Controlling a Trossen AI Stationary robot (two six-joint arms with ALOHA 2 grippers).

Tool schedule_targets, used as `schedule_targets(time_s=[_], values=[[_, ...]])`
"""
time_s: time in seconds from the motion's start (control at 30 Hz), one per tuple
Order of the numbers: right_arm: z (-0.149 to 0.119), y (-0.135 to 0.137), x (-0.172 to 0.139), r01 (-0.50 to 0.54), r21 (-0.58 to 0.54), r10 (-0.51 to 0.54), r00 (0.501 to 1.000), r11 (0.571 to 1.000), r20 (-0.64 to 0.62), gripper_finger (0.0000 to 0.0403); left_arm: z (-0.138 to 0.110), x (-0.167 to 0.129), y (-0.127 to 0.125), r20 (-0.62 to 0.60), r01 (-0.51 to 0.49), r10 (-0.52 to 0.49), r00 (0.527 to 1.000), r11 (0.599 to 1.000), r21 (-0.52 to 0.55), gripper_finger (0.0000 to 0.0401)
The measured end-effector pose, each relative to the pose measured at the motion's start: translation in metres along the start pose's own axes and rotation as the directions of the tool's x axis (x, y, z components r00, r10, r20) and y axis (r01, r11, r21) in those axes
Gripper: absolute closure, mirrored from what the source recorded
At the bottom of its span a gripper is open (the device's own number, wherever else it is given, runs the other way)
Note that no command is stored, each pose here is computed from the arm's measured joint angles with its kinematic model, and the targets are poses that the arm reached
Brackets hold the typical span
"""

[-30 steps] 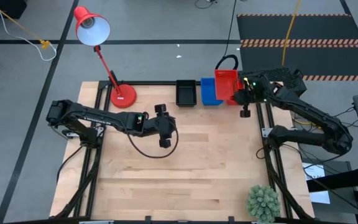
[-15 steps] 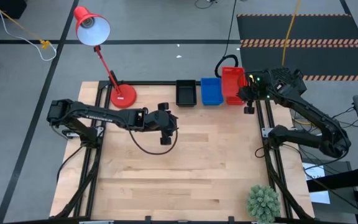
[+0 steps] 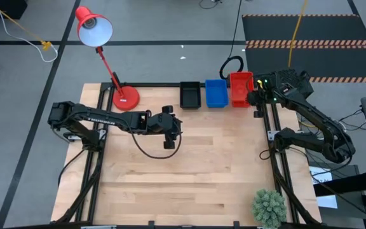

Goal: Stack baskets by color
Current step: Stack the bottom red basket on top of the top red basket

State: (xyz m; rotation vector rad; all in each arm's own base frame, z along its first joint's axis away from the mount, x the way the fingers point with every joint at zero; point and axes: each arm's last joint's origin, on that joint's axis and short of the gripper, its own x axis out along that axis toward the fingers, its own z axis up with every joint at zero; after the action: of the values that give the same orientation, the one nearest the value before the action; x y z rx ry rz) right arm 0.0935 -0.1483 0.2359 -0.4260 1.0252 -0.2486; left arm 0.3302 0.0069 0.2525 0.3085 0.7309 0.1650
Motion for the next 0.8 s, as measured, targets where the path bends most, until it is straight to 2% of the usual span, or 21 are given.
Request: schedule_targets(time_s=[0.17,0.5,0.8], values=[[-0.005,-0.003,0.001,0.029,-0.019,-0.029,1.000,0.999,-0.004,0.0397,0.000,0.000,0.000,0.000,0.000,0.000,1.000,1.000,0.008,0.0187],[-0.016,0.002,0.007,0.023,0.001,-0.023,0.999,1.000,-0.034,0.0396,0.001,-0.001,-0.005,0.005,0.010,-0.011,1.000,0.999,0.036,0.0187],[-0.021,0.006,0.015,0.021,-0.004,-0.021,0.999,1.000,-0.036,0.0377,0.002,-0.002,-0.007,0.009,0.014,-0.014,1.000,0.999,0.040,0.0187]])
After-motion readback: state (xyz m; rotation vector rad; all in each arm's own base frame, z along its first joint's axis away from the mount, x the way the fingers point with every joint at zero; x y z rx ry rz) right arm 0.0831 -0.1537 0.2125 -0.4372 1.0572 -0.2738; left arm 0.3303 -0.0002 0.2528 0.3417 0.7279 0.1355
